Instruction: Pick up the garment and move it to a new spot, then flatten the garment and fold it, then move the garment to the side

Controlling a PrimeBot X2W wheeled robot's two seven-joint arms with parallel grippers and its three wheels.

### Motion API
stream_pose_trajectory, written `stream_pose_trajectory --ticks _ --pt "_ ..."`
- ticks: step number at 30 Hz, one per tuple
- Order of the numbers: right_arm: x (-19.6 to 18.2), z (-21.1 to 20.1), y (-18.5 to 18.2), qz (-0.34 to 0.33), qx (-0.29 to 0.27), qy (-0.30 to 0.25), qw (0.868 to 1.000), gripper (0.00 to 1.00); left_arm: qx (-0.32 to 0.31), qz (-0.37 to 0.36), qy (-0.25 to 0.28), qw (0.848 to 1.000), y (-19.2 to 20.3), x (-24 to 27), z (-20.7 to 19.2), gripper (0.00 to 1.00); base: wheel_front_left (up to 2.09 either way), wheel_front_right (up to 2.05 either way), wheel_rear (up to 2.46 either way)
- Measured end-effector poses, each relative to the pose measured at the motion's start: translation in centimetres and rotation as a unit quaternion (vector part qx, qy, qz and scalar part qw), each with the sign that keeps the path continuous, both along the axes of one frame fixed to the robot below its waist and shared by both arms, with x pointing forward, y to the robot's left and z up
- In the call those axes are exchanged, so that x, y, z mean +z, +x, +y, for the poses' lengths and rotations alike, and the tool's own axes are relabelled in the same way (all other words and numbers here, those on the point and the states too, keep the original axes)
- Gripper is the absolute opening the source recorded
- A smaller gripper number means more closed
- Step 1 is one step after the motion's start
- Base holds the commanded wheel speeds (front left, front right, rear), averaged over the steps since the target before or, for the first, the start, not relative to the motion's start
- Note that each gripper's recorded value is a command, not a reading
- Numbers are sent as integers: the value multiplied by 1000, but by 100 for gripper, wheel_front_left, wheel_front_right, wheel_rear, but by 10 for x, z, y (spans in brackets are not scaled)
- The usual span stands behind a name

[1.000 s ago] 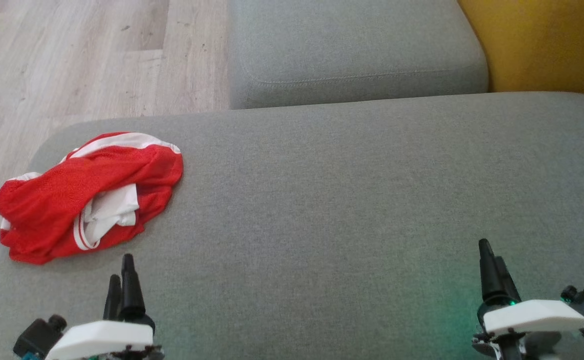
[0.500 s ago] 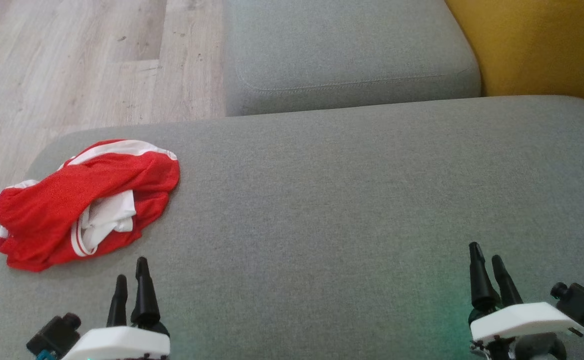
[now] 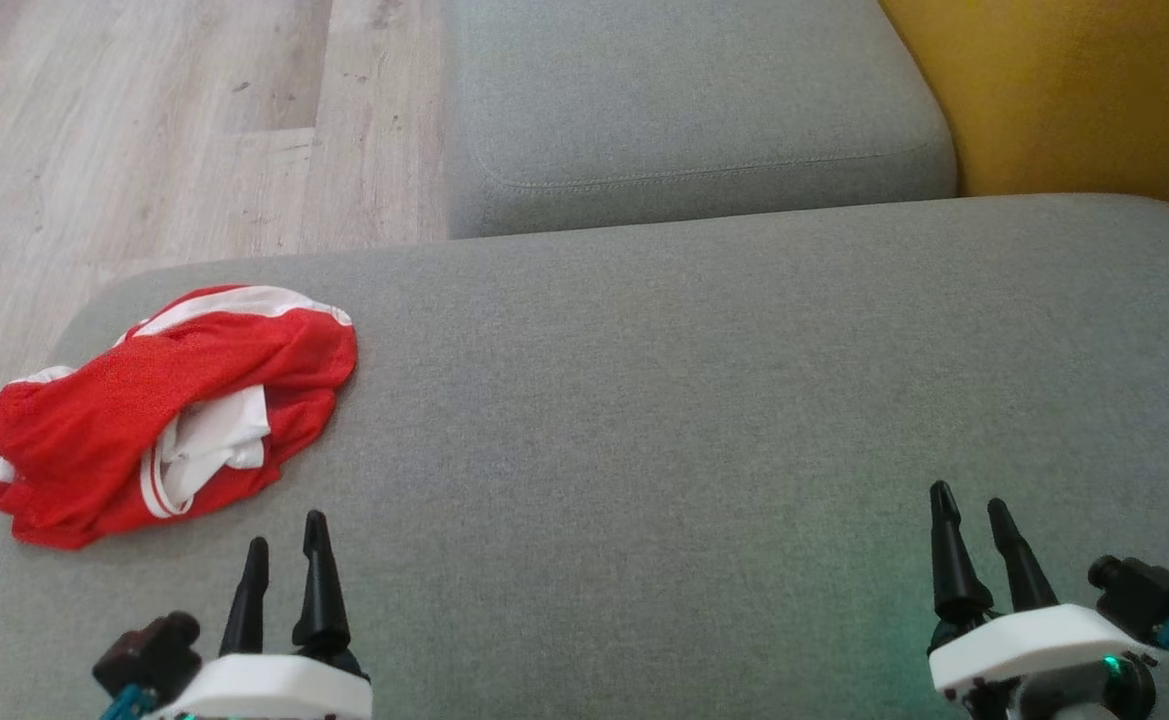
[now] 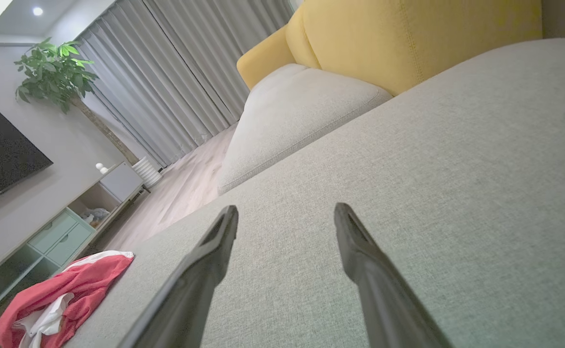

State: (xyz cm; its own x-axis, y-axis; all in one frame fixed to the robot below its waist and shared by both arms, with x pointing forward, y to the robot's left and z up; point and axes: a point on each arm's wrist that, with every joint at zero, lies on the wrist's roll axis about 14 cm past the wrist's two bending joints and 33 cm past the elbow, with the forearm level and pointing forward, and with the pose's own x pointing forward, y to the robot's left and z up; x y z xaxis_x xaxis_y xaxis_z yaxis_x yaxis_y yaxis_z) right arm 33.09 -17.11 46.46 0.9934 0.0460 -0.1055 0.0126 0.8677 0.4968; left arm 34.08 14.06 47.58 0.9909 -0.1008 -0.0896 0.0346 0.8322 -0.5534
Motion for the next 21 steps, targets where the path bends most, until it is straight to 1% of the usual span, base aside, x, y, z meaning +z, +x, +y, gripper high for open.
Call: stream_pose_trajectory --ticks 12,21 --pt "5 5 -5 -20 16 -73 997 100 -7 -30 79 996 1 10 -6 100 0 0 0" --pt "11 6 -5 -38 25 -132 990 100 -28 -57 135 989 0 18 -17 100 0 0 0"
